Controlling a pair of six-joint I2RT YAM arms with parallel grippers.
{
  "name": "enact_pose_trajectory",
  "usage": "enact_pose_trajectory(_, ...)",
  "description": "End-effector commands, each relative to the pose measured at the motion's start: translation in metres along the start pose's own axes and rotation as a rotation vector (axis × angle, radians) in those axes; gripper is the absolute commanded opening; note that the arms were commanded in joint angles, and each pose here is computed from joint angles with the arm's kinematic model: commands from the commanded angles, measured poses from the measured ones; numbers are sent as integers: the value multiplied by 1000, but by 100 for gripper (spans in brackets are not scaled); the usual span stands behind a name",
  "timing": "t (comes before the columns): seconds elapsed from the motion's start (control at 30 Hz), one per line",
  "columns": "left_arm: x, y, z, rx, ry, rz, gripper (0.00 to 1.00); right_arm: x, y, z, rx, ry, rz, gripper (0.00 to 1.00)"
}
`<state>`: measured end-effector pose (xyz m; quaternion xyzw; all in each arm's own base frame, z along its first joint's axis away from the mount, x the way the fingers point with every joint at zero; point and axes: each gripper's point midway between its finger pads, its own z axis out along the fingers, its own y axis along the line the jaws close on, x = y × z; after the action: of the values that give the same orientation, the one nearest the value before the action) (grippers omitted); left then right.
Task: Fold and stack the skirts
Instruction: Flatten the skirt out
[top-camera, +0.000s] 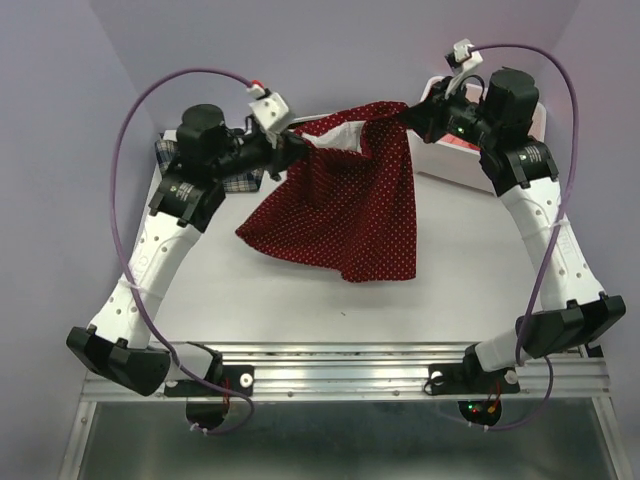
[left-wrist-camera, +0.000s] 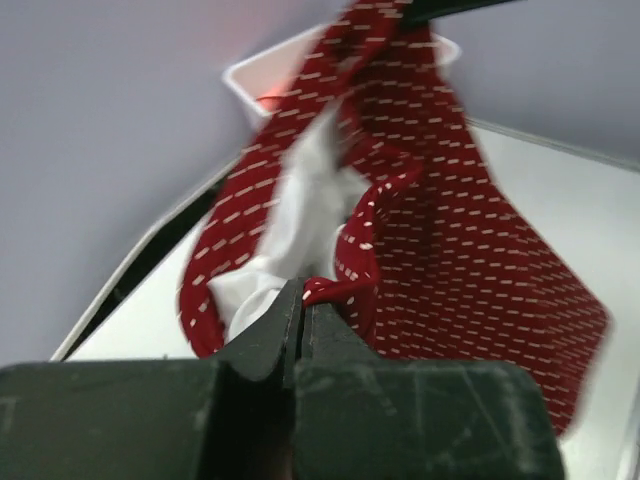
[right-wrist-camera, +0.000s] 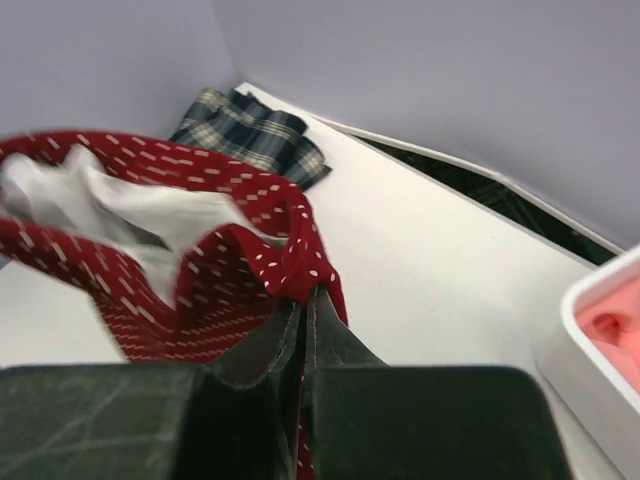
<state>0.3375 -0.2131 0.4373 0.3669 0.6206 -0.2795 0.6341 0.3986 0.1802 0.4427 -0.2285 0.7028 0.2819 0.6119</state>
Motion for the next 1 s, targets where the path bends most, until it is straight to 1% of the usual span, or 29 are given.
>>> enact_pose_trajectory(0.0,-26,3,-6,-111,-27,149,0,-38,13,-1,35,-92,-62,1)
enact_pose_trajectory(0.03,-26,12,-3,-148,-30,153,0,-43,1,2,87,-101,-75,1)
enact_pose_trajectory(0.07,-41,43,-15,-252,-60,127,0,-61,-14,-3,148,-140,-86,1)
enact_pose_trajectory(0.1,-47,68,-16,-344,-79,110,0,-63,-28,6,198,-146,-83,1)
enact_pose_trajectory(0.13,-63,86,-27,-408,-116,87,0,-83,-32,1,221,-191,-99,1)
enact_pose_trajectory(0.17,-59,95,-24,-420,-101,70,0,-85,-27,4,186,-192,-106,1)
enact_pose_trajectory(0.2,-66,88,-21,-372,-108,81,0,-88,-20,3,155,-197,-112,1)
enact_pose_trajectory(0.27,-57,69,-12,-250,-85,98,0,-84,-2,1,85,-188,-115,1)
enact_pose_trajectory(0.3,-55,51,-10,-184,-78,109,0,-70,8,6,46,-154,-133,1)
enact_pose_trajectory(0.33,-42,41,-5,-145,-56,104,0,-66,10,1,48,-139,-127,1)
enact_pose_trajectory(0.37,-37,38,-6,-149,-46,108,0,-63,7,-1,67,-131,-146,1)
enact_pose_trajectory(0.4,-33,37,-7,-160,-37,117,0,-61,-8,-4,151,-126,-164,1)
enact_pose_trajectory(0.43,-23,43,-13,-205,-8,110,0,-53,-19,-5,202,-107,-179,1)
enact_pose_trajectory(0.47,-18,47,-17,-233,11,113,0,-54,-24,-11,242,-108,-215,1)
enact_pose_trajectory(0.57,-3,63,-37,-313,72,124,0,-48,-58,-27,380,-85,-232,1)
enact_pose_trajectory(0.63,5,73,-53,-361,122,142,0,-42,-68,-31,421,-65,-239,1)
enact_pose_trajectory(0.73,18,75,-65,-361,185,172,0,-37,-77,-36,476,-48,-252,1)
enact_pose_trajectory(0.87,36,81,-66,-369,245,182,0,-22,-95,-26,522,-5,-250,1)
enact_pose_trajectory(0.97,47,99,-56,-416,263,153,1,-14,-105,-8,523,6,-241,1)
